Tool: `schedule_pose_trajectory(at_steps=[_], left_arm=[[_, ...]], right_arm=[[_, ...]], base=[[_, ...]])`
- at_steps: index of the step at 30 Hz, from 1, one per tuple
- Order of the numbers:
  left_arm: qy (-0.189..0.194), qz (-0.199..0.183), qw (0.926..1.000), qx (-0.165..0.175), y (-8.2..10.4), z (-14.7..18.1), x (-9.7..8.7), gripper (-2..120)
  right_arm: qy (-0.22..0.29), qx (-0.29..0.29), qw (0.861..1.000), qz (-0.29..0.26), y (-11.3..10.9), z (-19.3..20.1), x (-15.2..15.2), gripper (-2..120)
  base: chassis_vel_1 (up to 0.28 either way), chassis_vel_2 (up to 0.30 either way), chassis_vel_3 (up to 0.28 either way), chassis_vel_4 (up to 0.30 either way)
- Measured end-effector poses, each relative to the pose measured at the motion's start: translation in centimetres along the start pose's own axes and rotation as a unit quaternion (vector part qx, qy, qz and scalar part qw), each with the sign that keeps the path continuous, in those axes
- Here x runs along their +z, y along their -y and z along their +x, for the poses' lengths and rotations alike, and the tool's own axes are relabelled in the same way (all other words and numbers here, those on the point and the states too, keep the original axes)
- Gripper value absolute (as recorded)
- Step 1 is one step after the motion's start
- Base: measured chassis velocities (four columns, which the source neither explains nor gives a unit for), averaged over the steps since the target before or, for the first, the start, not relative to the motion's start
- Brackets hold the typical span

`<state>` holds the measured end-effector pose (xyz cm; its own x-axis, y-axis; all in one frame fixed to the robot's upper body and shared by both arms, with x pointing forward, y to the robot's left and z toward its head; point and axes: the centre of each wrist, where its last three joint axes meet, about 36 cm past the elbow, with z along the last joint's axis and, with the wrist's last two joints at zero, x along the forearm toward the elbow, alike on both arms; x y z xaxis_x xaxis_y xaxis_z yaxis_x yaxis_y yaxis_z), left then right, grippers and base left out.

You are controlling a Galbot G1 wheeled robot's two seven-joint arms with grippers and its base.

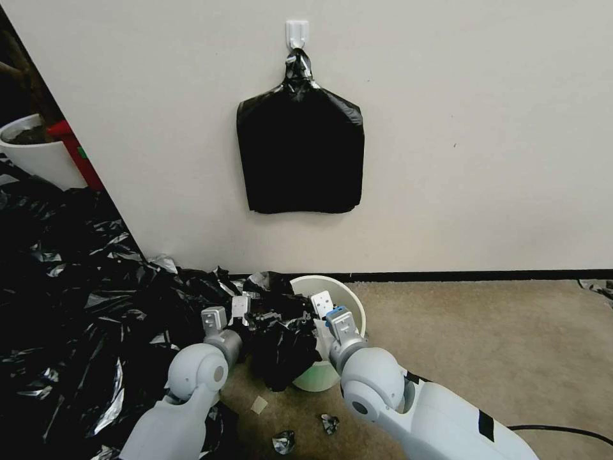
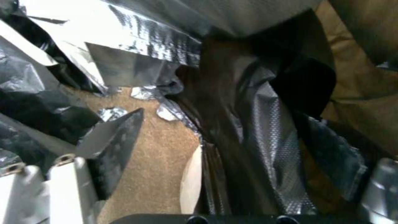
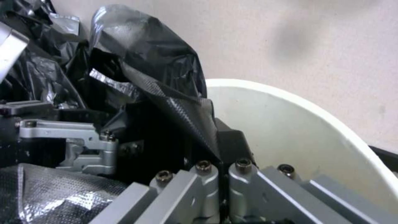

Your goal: Place a trash bag onto the trash bin.

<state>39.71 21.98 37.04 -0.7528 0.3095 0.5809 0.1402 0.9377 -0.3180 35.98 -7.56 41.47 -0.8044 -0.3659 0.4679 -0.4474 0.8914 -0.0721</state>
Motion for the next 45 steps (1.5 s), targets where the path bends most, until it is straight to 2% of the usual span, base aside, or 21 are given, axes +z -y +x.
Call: schedule_pose_trajectory(at_steps=[2, 6, 9, 10, 12, 14, 16, 20, 23, 28, 30, 33, 34, 36, 38, 39, 41, 42, 45], left_arm=[[-0.011, -0.002, 0.9999, 0.002, 0.1, 0.0, -0.1, 84], [-0.034, -0.005, 0.9994, 0.004, 0.1, 0.1, -0.5, 64], [-0.041, -0.006, 0.9991, 0.003, 0.1, 0.0, -0.5, 57], [-0.041, -0.006, 0.9991, 0.002, 0.1, 0.1, -0.5, 48], [-0.042, -0.007, 0.9991, 0.0, 0.1, 0.2, -0.5, 46], [-0.038, -0.012, 0.9992, -0.003, 0.1, 0.9, -0.6, 35], [-0.037, -0.015, 0.9992, -0.005, 0.1, 1.1, -0.6, 32], [-0.033, -0.033, 0.9989, -0.008, -0.7, 3.3, -0.5, 13], [-0.033, -0.043, 0.9986, 0.002, -1.2, 4.6, -0.3, 7], [-0.031, -0.066, 0.9971, 0.022, -1.4, 7.3, 0.2, 7], [-0.027, -0.072, 0.9966, 0.028, -1.4, 7.9, 0.3, 7], [-0.008, -0.094, 0.9944, 0.047, -1.3, 9.8, 0.0, 7], [-0.008, -0.094, 0.9944, 0.047, -1.3, 9.8, 0.0, 7], [0.008, -0.1, 0.9932, 0.059, -1.2, 10.8, -0.3, 7], [0.013, -0.101, 0.9929, 0.063, -1.2, 11.1, -0.4, 7], [0.034, -0.102, 0.9917, 0.07, -1.4, 11.7, -0.7, 7], [0.079, -0.095, 0.9899, 0.07, -1.9, 12.2, -0.9, 7], [0.079, -0.095, 0.9899, 0.07, -1.9, 12.2, -0.9, 7], [0.133, -0.075, 0.9857, 0.071, -2.7, 12.5, -1.4, 7]], right_arm=[[0.0, 0.001, 1.0, 0.002, 0.0, -0.1, 0.1, 0], [0.003, 0.0, 1.0, 0.007, -0.2, -0.2, 0.1, 0], [0.007, 0.0, 1.0, 0.012, -0.2, -0.2, 0.2, 0], [0.012, 0.001, 1.0, 0.018, -0.1, -0.2, 0.3, 0], [0.014, 0.001, 1.0, 0.023, -0.1, -0.1, 0.5, 0], [0.02, 0.0, 0.999, 0.033, 0.2, -0.1, 0.7, 0], [0.024, -0.001, 0.999, 0.037, 0.3, -0.1, 0.8, 0], [0.07, -0.026, 0.996, 0.055, 2.4, 0.0, 0.8, 0], [0.097, -0.047, 0.993, 0.055, 3.6, 0.1, 0.7, 0], [0.13, -0.063, 0.989, 0.04, 6.0, 0.0, -0.3, 0], [0.122, -0.061, 0.99, 0.03, 6.5, -0.1, -0.5, 0], [0.061, -0.044, 0.997, -0.012, 8.5, -0.1, -1.1, 0], [0.061, -0.044, 0.997, -0.012, 8.5, -0.1, -1.1, 0], [0.017, -0.034, 0.999, -0.038, 9.9, -0.1, -1.0, 0], [0.009, -0.033, 0.998, -0.043, 10.2, -0.1, -0.9, 0], [-0.024, -0.029, 0.997, -0.061, 11.3, 0.1, -0.6, 0], [-0.056, -0.037, 0.994, -0.083, 12.0, 1.1, 0.1, 0], [-0.056, -0.037, 0.994, -0.083, 12.0, 1.1, 0.1, 0], [-0.094, -0.067, 0.989, -0.095, 11.5, 3.2, 0.8, 0]], base=[[0.0, 0.0, 0.0, 0.0], [0.0, 0.0, 0.0, 0.0], [0.0, 0.0, 0.0, 0.0], [0.0, 0.0, 0.0, 0.0], [0.0, 0.0, 0.0, 0.0], [0.0, 0.0, 0.0, 0.0], [0.0, 0.0, 0.0, 0.0], [0.0, 0.0, 0.0, 0.0], [0.0, 0.0, 0.0, 0.0], [0.0, 0.0, 0.0, 0.0], [0.0, 0.0, 0.0, 0.0], [0.0, 0.0, 0.0, 0.0], [0.0, 0.0, 0.0, 0.0], [0.0, 0.0, 0.0, 0.0], [0.0, 0.0, 0.0, 0.0], [0.0, 0.0, 0.0, 0.0], [0.0, 0.0, 0.0, 0.0], [0.0, 0.0, 0.0, 0.0], [0.0, 0.0, 0.0, 0.0]])
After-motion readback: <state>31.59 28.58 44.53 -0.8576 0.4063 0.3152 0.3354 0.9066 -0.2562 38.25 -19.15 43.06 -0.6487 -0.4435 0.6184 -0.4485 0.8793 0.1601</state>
